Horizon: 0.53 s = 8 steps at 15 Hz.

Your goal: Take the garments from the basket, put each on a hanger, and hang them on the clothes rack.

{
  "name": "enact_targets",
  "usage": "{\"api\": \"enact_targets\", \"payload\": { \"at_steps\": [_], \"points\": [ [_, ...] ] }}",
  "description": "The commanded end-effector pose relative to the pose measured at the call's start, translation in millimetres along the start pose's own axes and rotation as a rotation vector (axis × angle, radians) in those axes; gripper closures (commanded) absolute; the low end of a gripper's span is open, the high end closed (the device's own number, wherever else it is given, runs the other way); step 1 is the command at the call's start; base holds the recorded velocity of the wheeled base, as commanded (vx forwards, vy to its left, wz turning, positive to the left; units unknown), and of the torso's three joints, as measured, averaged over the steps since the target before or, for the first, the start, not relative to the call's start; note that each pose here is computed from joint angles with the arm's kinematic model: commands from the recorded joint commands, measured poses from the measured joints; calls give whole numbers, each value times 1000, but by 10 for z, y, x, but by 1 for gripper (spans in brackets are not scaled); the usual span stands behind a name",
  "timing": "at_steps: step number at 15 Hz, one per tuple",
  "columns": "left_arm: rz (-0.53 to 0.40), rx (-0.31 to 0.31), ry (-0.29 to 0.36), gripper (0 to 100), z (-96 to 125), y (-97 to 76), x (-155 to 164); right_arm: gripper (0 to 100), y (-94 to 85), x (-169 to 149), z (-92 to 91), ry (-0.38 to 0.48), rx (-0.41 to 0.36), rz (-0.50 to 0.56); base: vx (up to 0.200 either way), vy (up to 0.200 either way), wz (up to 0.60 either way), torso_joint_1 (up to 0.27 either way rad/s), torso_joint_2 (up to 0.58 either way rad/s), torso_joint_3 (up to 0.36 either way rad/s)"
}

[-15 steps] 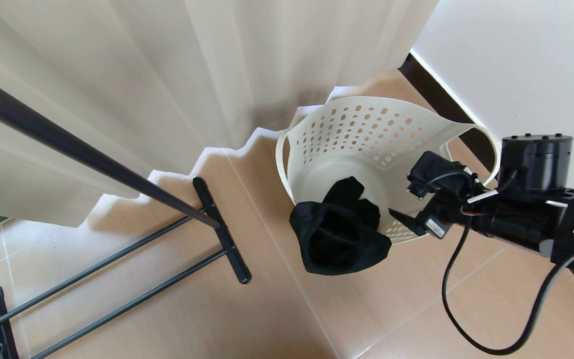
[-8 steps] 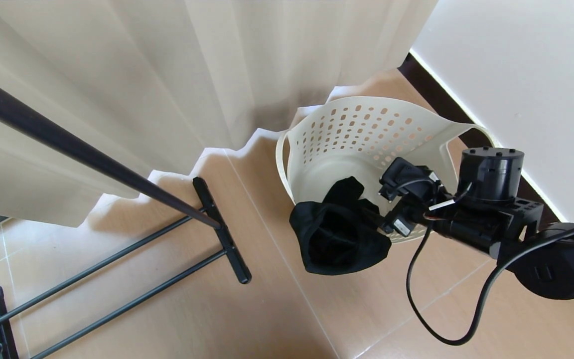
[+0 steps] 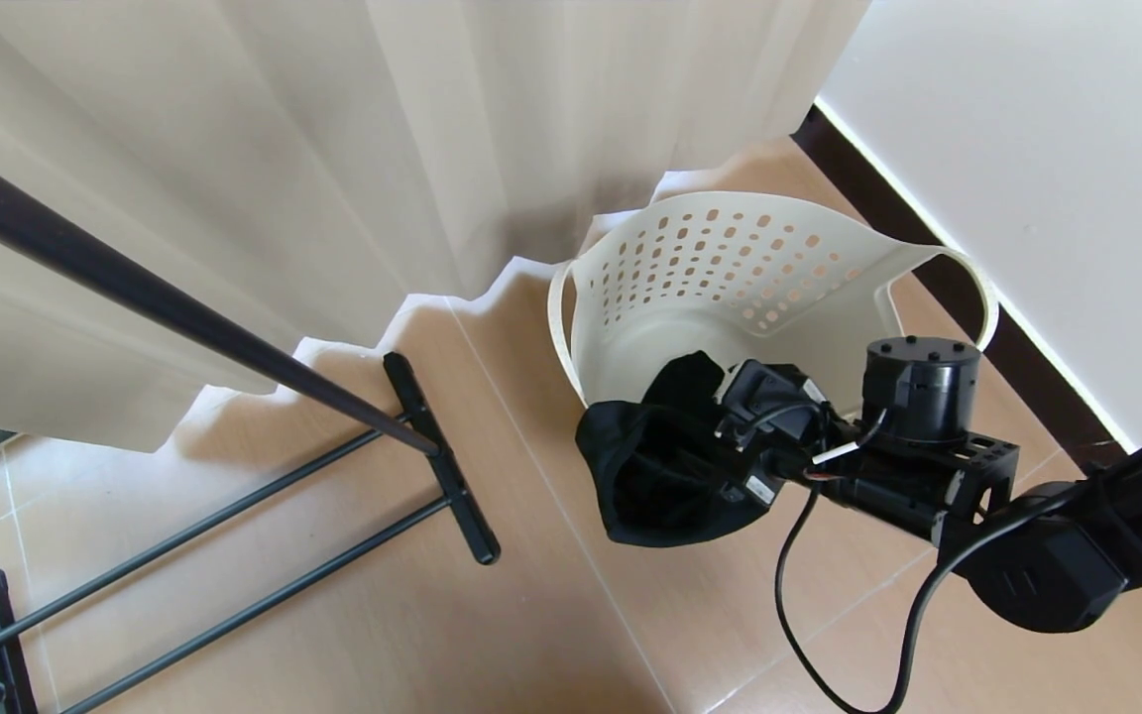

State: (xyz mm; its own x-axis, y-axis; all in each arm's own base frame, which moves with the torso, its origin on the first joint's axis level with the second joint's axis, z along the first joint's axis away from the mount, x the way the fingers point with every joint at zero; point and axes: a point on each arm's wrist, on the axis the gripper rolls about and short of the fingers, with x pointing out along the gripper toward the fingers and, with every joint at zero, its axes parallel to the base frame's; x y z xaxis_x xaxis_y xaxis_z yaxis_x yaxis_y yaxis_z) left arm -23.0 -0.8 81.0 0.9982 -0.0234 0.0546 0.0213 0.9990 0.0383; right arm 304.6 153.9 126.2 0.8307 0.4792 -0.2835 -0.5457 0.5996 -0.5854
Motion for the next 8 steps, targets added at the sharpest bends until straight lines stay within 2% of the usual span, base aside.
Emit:
{"api": "enact_targets", "payload": {
  "at_steps": [1, 8],
  "points": [
    [0, 0, 1, 0, 0, 0, 1, 0, 45, 58, -41, 14, -3, 13, 0, 0, 0, 0, 0, 0],
    [0, 0, -1, 0, 2, 0, 1, 0, 67, 299, -64, 15, -1, 12, 0, 0, 0, 0, 0, 0]
  ]
}}
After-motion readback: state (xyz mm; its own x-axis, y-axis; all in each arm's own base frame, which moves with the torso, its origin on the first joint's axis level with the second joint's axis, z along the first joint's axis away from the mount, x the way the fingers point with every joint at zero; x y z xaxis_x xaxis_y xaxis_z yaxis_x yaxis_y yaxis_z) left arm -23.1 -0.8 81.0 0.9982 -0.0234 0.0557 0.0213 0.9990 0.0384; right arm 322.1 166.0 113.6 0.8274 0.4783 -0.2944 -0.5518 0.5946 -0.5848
